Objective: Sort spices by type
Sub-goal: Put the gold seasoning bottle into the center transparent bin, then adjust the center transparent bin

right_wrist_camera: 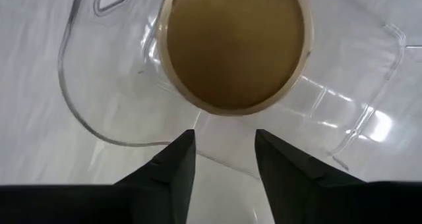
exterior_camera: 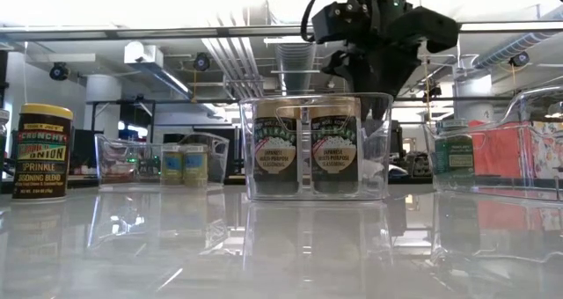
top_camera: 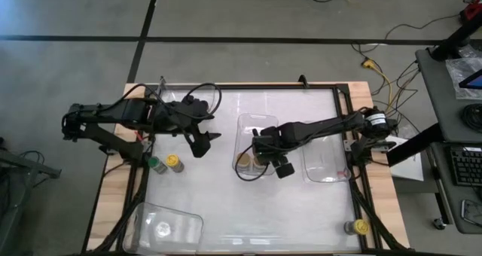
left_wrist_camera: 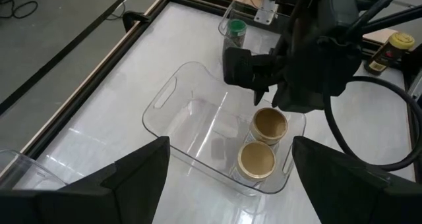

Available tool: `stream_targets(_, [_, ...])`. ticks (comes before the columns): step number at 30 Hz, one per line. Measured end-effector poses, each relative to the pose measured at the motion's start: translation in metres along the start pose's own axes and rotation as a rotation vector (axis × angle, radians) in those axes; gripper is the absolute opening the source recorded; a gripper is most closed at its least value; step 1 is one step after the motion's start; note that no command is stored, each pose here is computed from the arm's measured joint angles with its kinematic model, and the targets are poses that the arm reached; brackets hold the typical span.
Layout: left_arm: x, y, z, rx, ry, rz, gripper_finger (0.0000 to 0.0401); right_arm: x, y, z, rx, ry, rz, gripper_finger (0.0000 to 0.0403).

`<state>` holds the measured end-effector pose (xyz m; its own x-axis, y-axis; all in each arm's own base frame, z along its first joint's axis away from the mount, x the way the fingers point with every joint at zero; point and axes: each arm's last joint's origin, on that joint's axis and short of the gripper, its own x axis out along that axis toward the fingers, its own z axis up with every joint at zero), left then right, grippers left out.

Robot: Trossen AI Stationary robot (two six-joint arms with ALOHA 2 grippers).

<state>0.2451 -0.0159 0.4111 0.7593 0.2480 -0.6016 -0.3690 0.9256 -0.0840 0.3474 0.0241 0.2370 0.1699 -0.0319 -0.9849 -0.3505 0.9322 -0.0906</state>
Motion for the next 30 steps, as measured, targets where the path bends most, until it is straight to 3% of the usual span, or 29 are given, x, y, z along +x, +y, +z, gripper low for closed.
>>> stream_targets(22, [0.0000, 0.0001, 0.0000, -0.005, 0.000, 0.000, 0.0304, 0.0000, -0.0037, 0.0078, -0.047, -0.084, -0.030, 0.0078])
stream_targets(30, [0.0000, 0.0001, 0.0000, -0.005, 0.000, 0.000, 0.0304, -0.0014, -0.0026, 0.0029, -0.048, -0.041, -0.024, 0.0088])
